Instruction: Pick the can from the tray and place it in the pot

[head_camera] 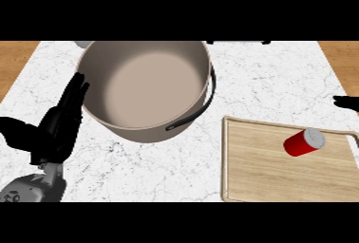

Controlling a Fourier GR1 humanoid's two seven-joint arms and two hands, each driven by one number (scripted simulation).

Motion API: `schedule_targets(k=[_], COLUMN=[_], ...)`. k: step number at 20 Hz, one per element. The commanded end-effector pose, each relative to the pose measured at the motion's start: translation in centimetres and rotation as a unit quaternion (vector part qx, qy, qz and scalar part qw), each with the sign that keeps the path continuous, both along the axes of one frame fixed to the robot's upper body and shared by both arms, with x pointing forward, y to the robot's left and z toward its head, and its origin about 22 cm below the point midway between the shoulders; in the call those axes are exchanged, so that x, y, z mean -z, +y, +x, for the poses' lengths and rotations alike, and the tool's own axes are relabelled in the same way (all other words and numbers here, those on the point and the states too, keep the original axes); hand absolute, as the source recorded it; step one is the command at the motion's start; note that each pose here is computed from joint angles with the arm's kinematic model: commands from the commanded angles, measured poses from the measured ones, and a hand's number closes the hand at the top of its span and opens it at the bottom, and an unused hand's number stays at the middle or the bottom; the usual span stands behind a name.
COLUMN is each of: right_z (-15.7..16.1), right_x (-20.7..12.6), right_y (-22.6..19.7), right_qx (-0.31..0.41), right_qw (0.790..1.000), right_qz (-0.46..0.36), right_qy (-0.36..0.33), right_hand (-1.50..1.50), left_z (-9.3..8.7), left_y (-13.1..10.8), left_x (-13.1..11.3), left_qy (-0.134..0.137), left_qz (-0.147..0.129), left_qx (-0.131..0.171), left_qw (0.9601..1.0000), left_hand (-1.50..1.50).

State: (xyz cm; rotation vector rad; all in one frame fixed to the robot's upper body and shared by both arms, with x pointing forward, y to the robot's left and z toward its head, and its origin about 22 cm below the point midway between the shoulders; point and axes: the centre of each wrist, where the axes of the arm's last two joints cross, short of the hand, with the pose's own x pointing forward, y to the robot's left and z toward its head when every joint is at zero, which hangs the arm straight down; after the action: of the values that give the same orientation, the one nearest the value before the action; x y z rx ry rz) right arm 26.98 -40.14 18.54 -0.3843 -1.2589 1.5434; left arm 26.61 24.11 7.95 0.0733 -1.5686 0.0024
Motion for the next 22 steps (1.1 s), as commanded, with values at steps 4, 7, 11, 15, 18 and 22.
schedule_targets(k=[4,7,11,15,18,22], right_z=[0.5,0.3,-0.8,-0.7,-0.7,0.5], right_x=[2.9,4.4,2.7,3.0,4.4,5.1], right_y=[1.8,2.0,2.1,3.6,5.0,5.5], right_qx=[0.019,0.01,0.009,0.031,0.047,0.068], right_qw=[1.0,1.0,1.0,0.999,0.999,0.997], right_qz=[0.005,0.023,0.028,0.017,-0.002,-0.029], right_qy=[-0.006,-0.007,-0.01,0.003,0.003,-0.003], right_hand=[-1.5,-1.5,-1.5,-1.5,-1.5,-1.5], left_z=[-0.5,-0.6,0.7,-0.2,-0.3,-0.1], left_y=[-1.1,-1.8,-3.2,-1.4,-0.5,0.8], left_x=[0.8,1.7,2.1,0.8,1.8,0.4], left_qy=[0.051,0.058,0.045,0.045,0.049,0.049], left_qz=[-0.016,-0.02,-0.011,-0.009,-0.01,-0.01], left_qx=[0.025,0.026,0.008,0.017,0.013,0.015], left_qw=[0.9982,0.9978,0.9989,0.9988,0.9986,0.9986], left_hand=[0.0,0.0,0.0,0.0,0.0,0.0])
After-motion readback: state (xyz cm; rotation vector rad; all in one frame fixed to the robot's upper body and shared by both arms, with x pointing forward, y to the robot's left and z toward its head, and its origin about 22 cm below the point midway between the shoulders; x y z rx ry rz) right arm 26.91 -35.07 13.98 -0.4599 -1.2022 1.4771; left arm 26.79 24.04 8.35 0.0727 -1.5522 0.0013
